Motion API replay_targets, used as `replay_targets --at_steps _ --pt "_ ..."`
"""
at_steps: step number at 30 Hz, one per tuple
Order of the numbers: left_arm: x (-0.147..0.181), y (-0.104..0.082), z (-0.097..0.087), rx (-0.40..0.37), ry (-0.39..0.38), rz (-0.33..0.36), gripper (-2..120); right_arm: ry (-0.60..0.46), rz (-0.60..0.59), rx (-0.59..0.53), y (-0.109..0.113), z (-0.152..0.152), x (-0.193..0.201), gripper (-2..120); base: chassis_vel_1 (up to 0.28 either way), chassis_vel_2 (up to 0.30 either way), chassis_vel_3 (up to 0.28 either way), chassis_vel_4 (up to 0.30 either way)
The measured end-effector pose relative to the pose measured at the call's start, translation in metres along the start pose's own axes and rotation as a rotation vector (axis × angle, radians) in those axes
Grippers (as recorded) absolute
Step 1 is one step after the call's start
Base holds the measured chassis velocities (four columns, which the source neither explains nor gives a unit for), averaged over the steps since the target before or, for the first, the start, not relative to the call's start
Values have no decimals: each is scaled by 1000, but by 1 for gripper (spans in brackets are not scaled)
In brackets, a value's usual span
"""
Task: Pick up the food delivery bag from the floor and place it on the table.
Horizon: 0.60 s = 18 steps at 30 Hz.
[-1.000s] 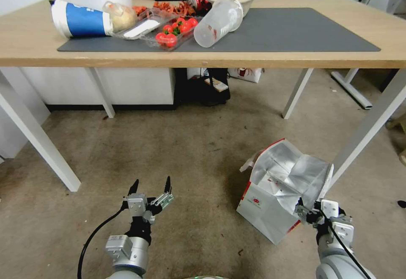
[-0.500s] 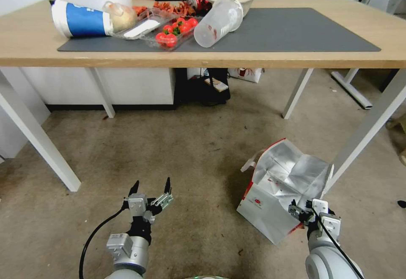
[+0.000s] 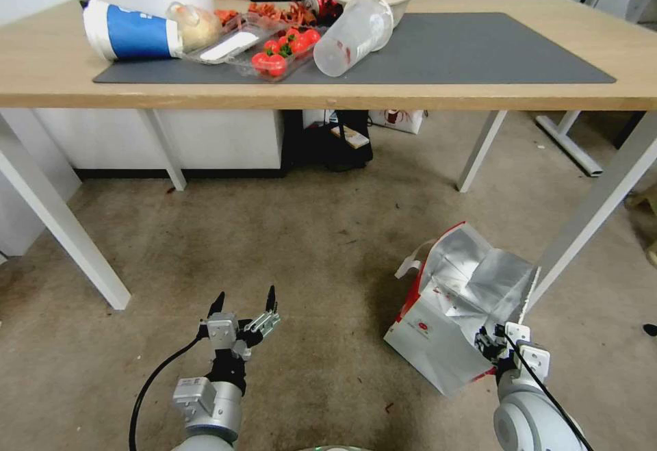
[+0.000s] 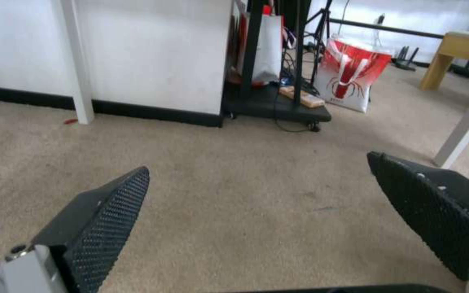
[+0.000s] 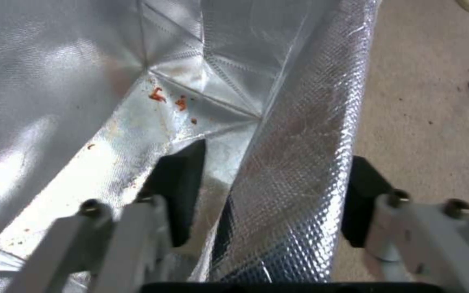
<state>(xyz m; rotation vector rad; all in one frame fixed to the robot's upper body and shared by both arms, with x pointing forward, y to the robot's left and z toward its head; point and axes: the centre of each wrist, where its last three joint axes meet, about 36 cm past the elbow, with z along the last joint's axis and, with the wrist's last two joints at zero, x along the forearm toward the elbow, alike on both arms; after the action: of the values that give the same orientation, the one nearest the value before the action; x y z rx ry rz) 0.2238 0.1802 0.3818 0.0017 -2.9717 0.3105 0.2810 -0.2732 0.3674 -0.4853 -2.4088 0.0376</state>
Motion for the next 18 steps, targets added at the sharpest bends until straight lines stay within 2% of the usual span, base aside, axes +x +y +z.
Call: replay_targets --at_steps 5,6,9,10,13,18 --pt "2 -2 -1 -1 -2 -12 100 -17 3 1 -1 0 0 28 0 0 0 0" --pt "2 -2 -1 -1 -2 -12 100 -17 3 1 -1 0 0 28 0 0 0 0" --pt "2 -3 -1 -2 -3 -15 100 -23 2 4 -2 -1 2 15 0 0 0 0" --pt "2 -3 -1 -2 -3 -15 100 -23 2 4 -2 -1 2 15 0 0 0 0" --pt "3 -4 -2 -1 -6 -18 100 -29 3 12 -4 -2 4 0 0 0 0 0" --pt "3 -5 -2 -2 -10 -21 100 -55 -6 27 -10 -1 7 0 0 0 0 0"
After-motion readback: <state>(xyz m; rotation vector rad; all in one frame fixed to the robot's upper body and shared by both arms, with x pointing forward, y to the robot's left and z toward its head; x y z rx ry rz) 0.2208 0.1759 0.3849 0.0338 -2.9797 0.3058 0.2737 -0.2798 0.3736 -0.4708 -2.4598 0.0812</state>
